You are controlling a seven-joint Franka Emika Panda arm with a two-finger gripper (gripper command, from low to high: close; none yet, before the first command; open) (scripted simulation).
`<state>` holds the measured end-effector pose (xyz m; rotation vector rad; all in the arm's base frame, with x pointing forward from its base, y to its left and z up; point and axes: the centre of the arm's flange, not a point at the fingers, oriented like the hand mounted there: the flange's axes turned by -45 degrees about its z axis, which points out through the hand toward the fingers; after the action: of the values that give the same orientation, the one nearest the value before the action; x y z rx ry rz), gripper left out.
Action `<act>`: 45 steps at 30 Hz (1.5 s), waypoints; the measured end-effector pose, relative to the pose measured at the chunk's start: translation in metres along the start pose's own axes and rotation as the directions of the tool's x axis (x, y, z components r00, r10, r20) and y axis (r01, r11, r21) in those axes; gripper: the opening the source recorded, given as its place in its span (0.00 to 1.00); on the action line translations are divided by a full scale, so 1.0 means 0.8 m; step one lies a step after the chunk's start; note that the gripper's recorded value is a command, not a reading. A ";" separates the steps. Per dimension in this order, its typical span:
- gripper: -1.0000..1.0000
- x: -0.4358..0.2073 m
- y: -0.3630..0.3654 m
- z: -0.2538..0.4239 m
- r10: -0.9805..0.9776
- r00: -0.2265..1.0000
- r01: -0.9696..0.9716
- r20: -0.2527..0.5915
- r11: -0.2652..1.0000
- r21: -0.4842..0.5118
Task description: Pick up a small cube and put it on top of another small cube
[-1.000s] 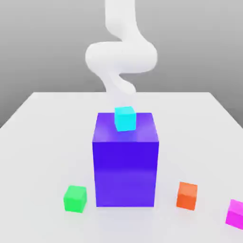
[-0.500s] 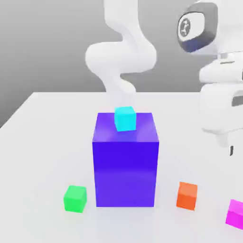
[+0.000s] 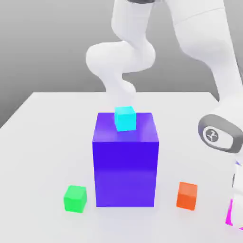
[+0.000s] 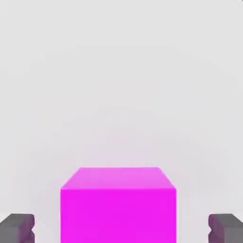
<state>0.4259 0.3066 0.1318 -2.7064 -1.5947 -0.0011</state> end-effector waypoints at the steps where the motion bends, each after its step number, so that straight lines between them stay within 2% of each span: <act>1: 0.00 0.000 0.000 0.000 0.000 1.000 0.000 0.000 1.000 0.000; 5: 0.00 0.000 0.000 0.000 -0.001 1.000 0.001 0.001 1.000 0.000; 10: 0.00 0.004 0.006 -0.077 0.021 1.000 -0.021 -0.015 1.000 0.001; 14: 0.00 -0.017 0.064 -0.121 0.291 0.955 -0.292 -0.060 0.956 -0.010; 19: 0.00 -0.068 0.120 -0.141 0.597 0.799 -0.599 -0.077 0.800 -0.016; 26: 0.00 -0.151 0.184 -0.167 0.899 0.427 -0.903 -0.104 0.429 0.007; 32: 0.00 -0.234 0.231 -0.188 0.994 0.008 -0.998 -0.110 0.014 0.056; 38: 0.00 -0.316 0.259 -0.206 0.911 -0.404 -0.912 -0.081 -0.394 0.116; 45: 0.00 -0.408 0.274 -0.220 0.620 -0.784 -0.611 0.005 -0.774 0.169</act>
<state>0.4592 -0.0854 0.3078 -2.2899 1.9449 -0.1593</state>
